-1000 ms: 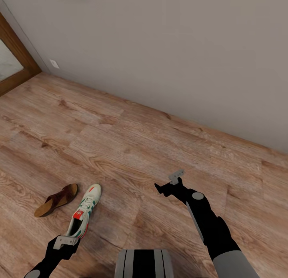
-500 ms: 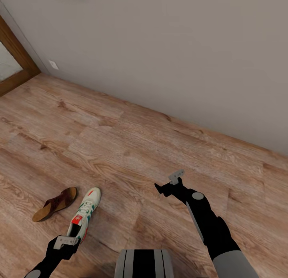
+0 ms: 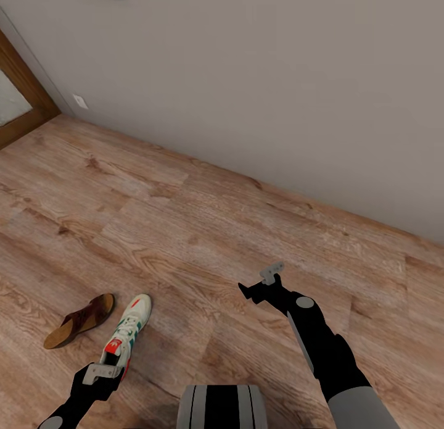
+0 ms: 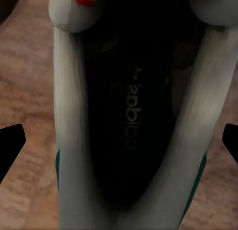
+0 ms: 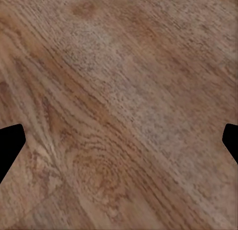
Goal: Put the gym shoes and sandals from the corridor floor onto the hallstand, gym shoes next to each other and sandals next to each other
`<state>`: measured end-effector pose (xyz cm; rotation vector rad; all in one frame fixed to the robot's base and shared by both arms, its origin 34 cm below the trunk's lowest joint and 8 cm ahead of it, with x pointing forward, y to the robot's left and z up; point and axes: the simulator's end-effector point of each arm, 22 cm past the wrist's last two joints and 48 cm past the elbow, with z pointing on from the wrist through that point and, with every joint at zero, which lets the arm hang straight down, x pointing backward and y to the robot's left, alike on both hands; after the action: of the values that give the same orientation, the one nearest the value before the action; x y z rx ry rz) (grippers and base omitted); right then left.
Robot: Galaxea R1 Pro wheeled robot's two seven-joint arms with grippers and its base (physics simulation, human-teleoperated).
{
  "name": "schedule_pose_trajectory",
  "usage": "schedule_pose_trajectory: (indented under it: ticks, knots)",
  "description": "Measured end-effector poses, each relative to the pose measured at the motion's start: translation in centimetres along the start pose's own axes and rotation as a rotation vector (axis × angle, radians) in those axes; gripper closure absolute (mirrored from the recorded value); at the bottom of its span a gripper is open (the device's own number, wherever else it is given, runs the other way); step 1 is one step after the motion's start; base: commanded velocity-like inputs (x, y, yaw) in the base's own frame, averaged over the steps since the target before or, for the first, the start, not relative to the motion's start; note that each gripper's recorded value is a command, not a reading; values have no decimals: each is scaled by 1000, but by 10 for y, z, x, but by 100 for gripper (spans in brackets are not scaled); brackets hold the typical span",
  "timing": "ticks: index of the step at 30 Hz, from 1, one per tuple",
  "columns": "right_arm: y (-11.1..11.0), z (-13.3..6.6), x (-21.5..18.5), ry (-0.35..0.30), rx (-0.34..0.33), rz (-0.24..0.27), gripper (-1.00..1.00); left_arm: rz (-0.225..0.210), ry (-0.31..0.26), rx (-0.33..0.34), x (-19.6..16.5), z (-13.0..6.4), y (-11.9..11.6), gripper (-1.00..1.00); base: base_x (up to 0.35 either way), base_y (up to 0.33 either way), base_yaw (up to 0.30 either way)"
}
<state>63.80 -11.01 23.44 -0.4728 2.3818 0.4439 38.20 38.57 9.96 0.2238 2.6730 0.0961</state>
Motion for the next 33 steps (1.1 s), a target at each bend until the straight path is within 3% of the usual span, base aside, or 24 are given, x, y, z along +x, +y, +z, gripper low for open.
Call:
schedule_pose_trajectory:
  ticks: [4,5,33]
  knots:
    - [0,0,0,0,0,0,-100,1,0,2,0,0,-1,-100,3,-2,0]
    - [0,0,0,0,0,0,-100,1,1,3,0,0,-2,100,0,0,0]
    - [4,0,-4,-7,-5,1,-100,-7,-9,-2,-1,-1,-2,100,0,0,0]
